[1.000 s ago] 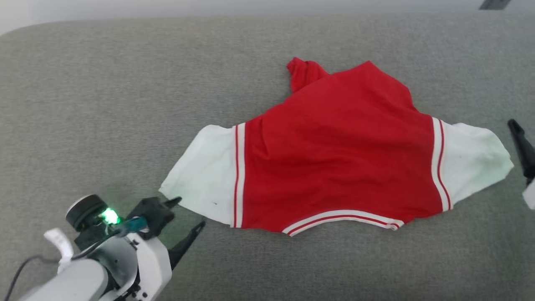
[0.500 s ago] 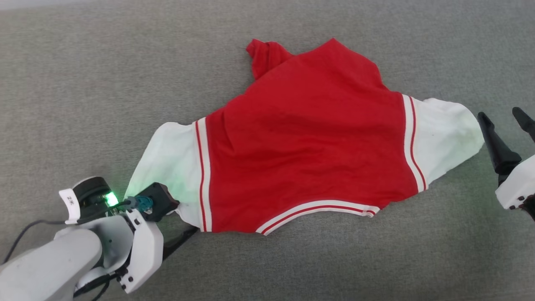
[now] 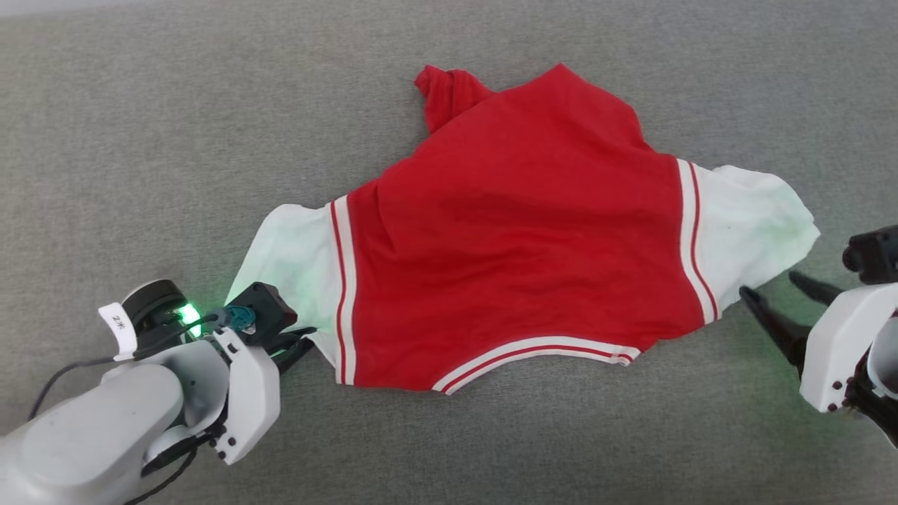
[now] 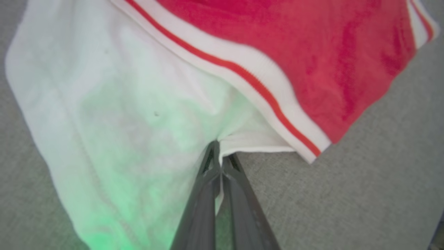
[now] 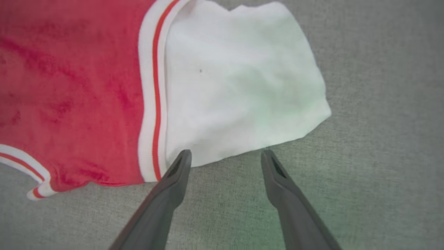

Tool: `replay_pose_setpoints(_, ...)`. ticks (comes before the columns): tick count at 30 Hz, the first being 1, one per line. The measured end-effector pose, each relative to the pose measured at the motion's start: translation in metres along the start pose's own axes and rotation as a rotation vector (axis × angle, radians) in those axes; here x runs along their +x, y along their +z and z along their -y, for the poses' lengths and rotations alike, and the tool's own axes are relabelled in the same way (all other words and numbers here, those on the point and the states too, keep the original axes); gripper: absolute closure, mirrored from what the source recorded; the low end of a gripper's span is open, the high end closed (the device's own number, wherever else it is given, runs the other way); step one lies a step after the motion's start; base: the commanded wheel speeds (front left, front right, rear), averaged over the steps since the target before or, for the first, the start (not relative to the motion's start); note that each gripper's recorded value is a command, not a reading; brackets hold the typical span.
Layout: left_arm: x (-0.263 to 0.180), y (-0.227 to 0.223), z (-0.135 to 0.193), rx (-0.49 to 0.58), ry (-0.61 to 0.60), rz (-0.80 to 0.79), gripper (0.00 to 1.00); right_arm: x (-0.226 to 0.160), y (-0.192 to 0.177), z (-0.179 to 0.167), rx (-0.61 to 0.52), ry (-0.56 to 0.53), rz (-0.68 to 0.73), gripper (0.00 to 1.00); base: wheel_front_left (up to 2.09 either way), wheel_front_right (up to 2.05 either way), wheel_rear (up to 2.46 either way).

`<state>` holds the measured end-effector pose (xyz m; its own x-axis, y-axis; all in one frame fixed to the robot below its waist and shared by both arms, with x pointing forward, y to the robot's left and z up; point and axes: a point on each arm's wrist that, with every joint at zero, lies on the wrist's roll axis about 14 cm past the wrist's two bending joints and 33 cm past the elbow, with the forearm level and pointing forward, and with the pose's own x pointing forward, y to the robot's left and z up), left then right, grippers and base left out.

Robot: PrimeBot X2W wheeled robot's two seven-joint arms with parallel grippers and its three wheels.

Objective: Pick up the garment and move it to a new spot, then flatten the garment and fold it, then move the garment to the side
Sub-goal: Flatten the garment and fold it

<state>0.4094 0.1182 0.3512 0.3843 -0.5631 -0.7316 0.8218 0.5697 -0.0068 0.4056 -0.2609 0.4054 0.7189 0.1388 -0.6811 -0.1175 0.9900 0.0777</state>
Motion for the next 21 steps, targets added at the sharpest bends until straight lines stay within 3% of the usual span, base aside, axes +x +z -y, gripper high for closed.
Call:
replay_pose_setpoints(10, 0.0, 0.0, 0.01, -0.023, 0.001, 0.03, 1.0, 0.024, -0.023, 0.008, -0.007, -0.01, -0.246, 0.0, 0.0, 0.0, 0.0)
replay_pose_setpoints(16, -0.001, -0.004, 0.011, -0.046, 0.014, 0.043, 1.0, 0.042, -0.028, 0.0, -0.031, 0.011, -0.318, 0.0, 0.0, 0.0, 0.0)
replay_pose_setpoints(19, -0.001, -0.005, 0.011, -0.058, 0.019, 0.051, 1.0, 0.047, -0.029, -0.004, -0.056, 0.024, -0.333, 0.91, 0.0, 0.0, 0.0)
replay_pose_setpoints(20, -0.001, -0.004, 0.011, -0.067, 0.022, 0.058, 1.0, 0.048, -0.028, -0.005, -0.057, 0.028, -0.332, 1.0, 0.0, 0.0, 0.0)
replay_pose_setpoints(21, -0.002, -0.004, 0.01, -0.076, 0.024, 0.065, 1.0, 0.049, -0.027, -0.006, -0.059, 0.031, -0.327, 1.0, 0.0, 0.0, 0.0)
